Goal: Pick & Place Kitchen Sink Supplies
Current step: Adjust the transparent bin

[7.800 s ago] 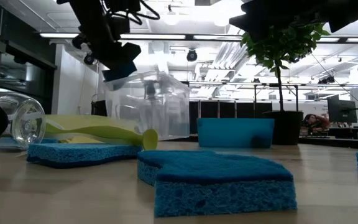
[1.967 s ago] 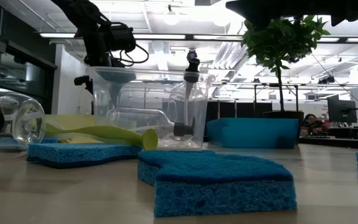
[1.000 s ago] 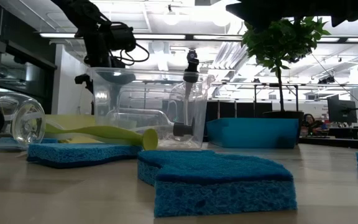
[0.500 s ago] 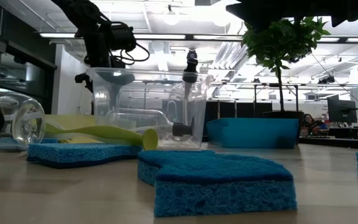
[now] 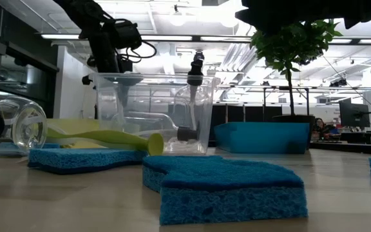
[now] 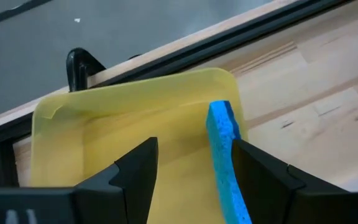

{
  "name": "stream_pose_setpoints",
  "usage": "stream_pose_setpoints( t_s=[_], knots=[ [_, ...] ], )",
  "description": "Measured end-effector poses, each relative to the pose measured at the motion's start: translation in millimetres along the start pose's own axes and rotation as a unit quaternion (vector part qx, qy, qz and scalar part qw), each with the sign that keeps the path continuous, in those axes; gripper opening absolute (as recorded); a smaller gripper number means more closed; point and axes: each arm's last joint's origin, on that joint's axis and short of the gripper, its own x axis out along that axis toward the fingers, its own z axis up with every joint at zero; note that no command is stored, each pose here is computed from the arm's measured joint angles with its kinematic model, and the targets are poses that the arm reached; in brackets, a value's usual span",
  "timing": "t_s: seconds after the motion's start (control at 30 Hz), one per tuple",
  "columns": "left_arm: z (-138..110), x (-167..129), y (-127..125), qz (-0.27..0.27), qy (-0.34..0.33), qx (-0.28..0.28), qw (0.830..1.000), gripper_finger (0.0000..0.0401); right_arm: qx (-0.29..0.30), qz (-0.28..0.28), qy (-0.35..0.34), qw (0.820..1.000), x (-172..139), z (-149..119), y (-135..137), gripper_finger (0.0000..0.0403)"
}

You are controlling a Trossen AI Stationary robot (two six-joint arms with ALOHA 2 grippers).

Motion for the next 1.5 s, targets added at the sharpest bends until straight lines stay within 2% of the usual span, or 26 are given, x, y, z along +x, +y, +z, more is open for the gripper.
stream_pose_setpoints(
  t_s=[0.37,0.47,0.63,0.73,0.87,1.03,1.27,1.5],
  knots=[
    [-0.3,0.1,0.3,0.005,0.000,0.007,1.000,0.0205,-0.002,0.000,0.016,1.000,6.2,-7.0,-0.1,0.0223],
    [0.5,0.2,0.0,0.004,-0.004,0.015,1.000,0.0223,-0.002,-0.007,0.025,1.000,17.1,-16.6,-2.2,0.0223],
    [1.2,0.2,-0.4,0.001,-0.007,0.014,1.000,0.0264,-0.026,-0.019,-0.002,0.999,32.8,-24.6,-6.2,0.0223],
    [1.2,0.2,-0.5,-0.001,-0.006,0.013,1.000,0.0275,-0.041,-0.034,-0.004,0.999,38.3,-30.5,-13.8,0.0223],
    [1.5,0.2,-0.7,-0.002,-0.008,0.010,1.000,0.0273,-0.026,-0.064,0.007,0.998,43.9,-42.4,-31.4,0.0223],
    [1.7,0.2,-0.8,-0.002,-0.009,0.008,1.000,0.0270,0.013,-0.053,0.001,0.998,51.1,-57.5,-48.9,0.0223],
    [1.6,0.4,-0.8,-0.002,-0.009,0.006,1.000,0.0269,0.030,-0.060,0.023,0.997,59.7,-80.4,-58.5,0.0222],
    [1.6,0.4,-0.8,-0.002,-0.008,0.006,1.000,0.0269,0.018,-0.072,0.014,0.997,62.0,-82.8,-59.8,0.0177]
  ],
)
